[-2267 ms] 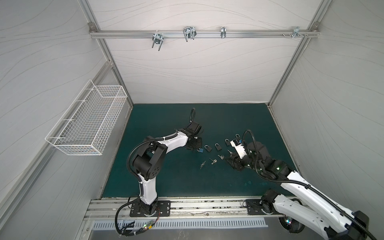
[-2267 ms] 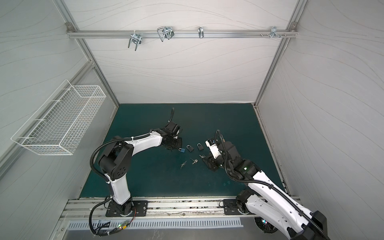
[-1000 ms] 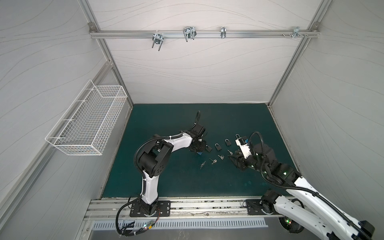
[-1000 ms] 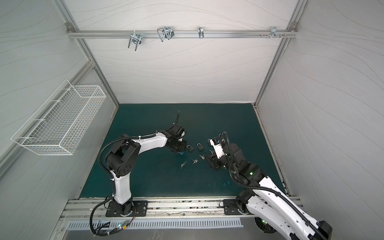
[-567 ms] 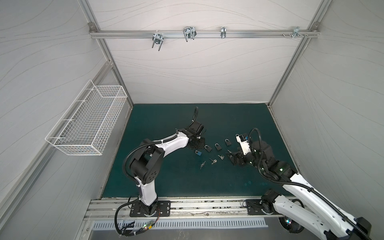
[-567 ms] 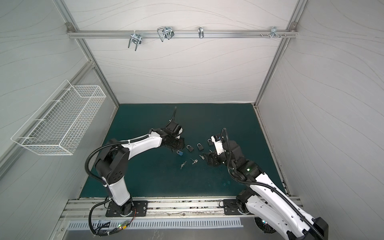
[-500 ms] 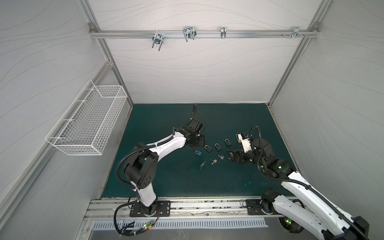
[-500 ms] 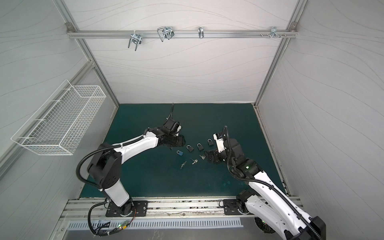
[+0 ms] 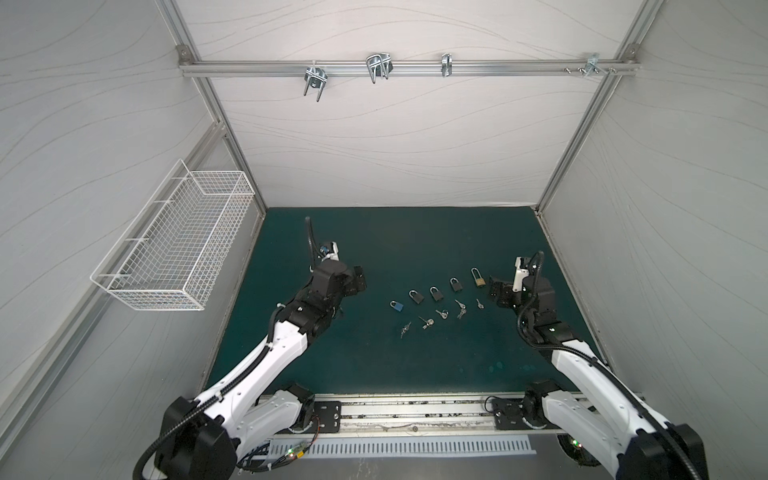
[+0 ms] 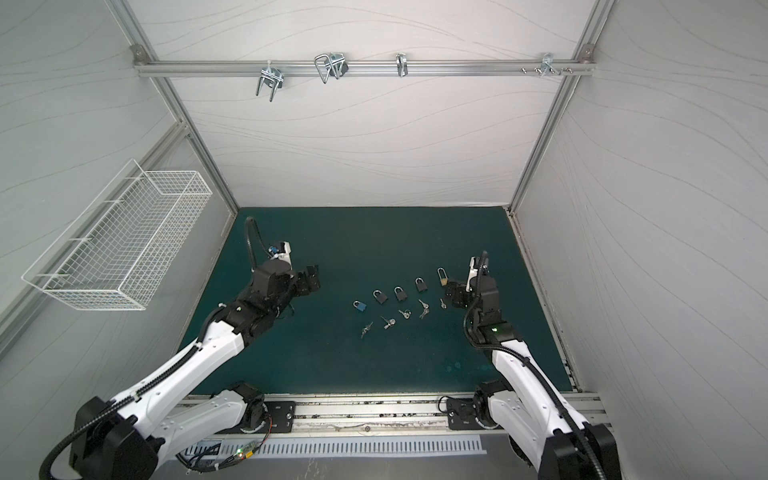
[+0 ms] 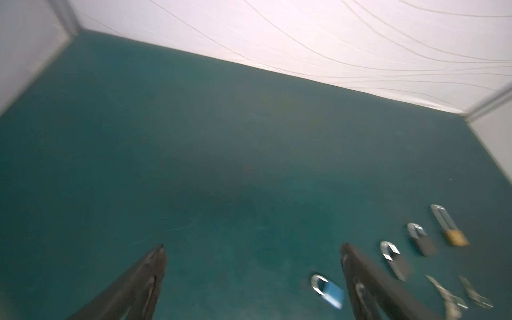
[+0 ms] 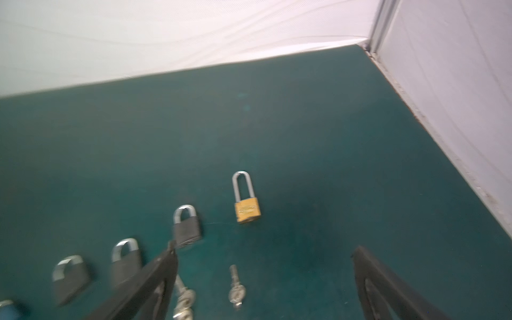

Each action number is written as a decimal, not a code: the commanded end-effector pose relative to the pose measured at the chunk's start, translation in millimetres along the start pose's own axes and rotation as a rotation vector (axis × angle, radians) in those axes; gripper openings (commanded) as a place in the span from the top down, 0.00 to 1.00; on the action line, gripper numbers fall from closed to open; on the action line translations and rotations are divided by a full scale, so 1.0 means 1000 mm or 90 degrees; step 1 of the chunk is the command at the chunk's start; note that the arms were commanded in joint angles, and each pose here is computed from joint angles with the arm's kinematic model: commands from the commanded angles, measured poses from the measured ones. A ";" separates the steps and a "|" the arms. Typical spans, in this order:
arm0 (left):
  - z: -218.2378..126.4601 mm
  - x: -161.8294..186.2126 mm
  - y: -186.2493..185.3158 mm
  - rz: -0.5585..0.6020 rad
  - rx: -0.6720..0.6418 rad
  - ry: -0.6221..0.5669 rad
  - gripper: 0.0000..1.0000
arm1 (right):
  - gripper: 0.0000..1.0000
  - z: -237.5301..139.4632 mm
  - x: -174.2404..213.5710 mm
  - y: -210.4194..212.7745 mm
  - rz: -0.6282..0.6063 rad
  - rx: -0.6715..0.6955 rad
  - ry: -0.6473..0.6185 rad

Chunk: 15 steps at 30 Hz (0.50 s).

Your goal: Lock with the key

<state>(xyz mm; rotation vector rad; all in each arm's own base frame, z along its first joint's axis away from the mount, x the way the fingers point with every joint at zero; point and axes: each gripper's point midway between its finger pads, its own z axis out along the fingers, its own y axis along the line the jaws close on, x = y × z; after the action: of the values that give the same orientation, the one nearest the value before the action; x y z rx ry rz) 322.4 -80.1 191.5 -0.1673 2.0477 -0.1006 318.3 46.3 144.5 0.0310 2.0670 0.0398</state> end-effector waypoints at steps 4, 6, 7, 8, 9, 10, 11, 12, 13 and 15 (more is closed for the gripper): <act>0.005 -0.021 0.050 0.123 -0.153 -0.132 0.01 | 0.01 0.034 -0.010 -0.010 -0.057 0.022 -0.049; 0.011 -0.014 0.069 0.122 -0.191 -0.121 0.01 | 0.01 0.043 -0.004 -0.015 -0.063 0.026 -0.036; 0.016 -0.007 0.076 0.123 -0.200 -0.113 0.01 | 0.01 0.048 0.000 -0.017 -0.060 0.026 -0.028; 0.020 -0.004 0.080 0.123 -0.201 -0.114 0.01 | 0.01 0.052 0.001 -0.019 -0.053 0.022 -0.024; 0.026 0.001 0.082 0.124 -0.196 -0.115 0.01 | 0.01 0.056 0.002 -0.020 -0.040 0.016 -0.027; 0.032 0.004 0.083 0.124 -0.187 -0.119 0.01 | 0.01 0.061 0.003 -0.022 -0.033 0.012 -0.029; 0.037 0.006 0.083 0.122 -0.178 -0.122 0.01 | 0.01 0.064 0.005 -0.021 -0.032 0.008 -0.030; 0.045 0.011 0.086 0.122 -0.175 -0.115 0.01 | 0.01 0.068 0.005 -0.021 -0.037 0.003 -0.034; 0.053 0.016 0.089 0.121 -0.171 -0.108 0.01 | 0.01 0.071 0.005 -0.020 -0.041 -0.002 -0.034; 0.065 0.023 0.094 0.113 -0.163 -0.097 0.01 | 0.01 0.076 -0.001 -0.016 -0.042 -0.021 -0.052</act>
<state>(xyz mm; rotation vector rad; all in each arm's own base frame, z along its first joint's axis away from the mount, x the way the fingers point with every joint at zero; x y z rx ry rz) 341.2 11.6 108.7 -0.1557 2.0226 0.3470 368.4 22.1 85.8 -0.0006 2.1033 -0.0210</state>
